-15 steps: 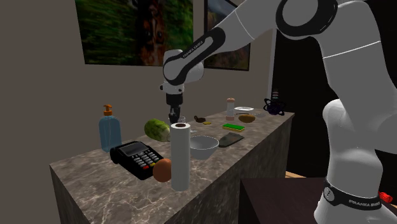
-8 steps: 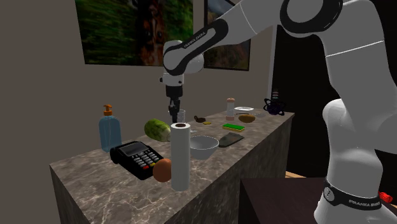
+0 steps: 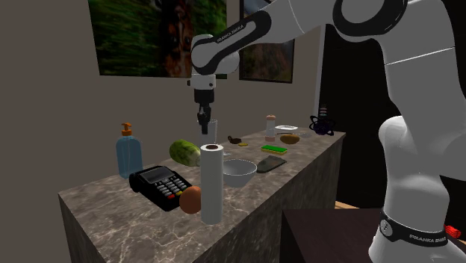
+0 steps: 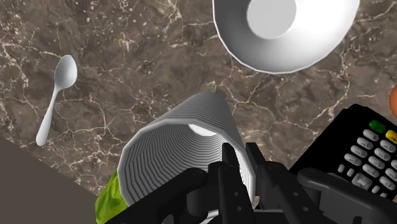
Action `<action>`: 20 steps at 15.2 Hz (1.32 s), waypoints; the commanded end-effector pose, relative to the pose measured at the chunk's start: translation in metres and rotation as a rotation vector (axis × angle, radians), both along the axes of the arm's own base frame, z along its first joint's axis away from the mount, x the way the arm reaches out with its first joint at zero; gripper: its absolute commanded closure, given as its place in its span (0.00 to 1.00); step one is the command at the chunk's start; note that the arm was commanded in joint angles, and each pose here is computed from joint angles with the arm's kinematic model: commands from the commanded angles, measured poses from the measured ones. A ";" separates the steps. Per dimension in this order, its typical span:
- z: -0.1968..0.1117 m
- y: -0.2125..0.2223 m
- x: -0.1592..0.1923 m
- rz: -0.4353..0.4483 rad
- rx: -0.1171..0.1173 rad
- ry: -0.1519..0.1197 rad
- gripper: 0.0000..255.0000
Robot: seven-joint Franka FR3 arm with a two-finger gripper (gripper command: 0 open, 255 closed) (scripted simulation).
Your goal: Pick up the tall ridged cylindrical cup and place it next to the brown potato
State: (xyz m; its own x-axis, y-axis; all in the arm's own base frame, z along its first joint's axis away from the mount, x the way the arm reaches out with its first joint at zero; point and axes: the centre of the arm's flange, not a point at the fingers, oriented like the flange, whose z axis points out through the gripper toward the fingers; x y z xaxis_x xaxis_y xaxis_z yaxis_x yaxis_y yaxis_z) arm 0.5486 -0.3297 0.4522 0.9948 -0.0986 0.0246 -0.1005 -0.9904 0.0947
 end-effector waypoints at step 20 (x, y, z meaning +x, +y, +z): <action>0.112 0.001 0.000 0.000 0.000 0.000 1.00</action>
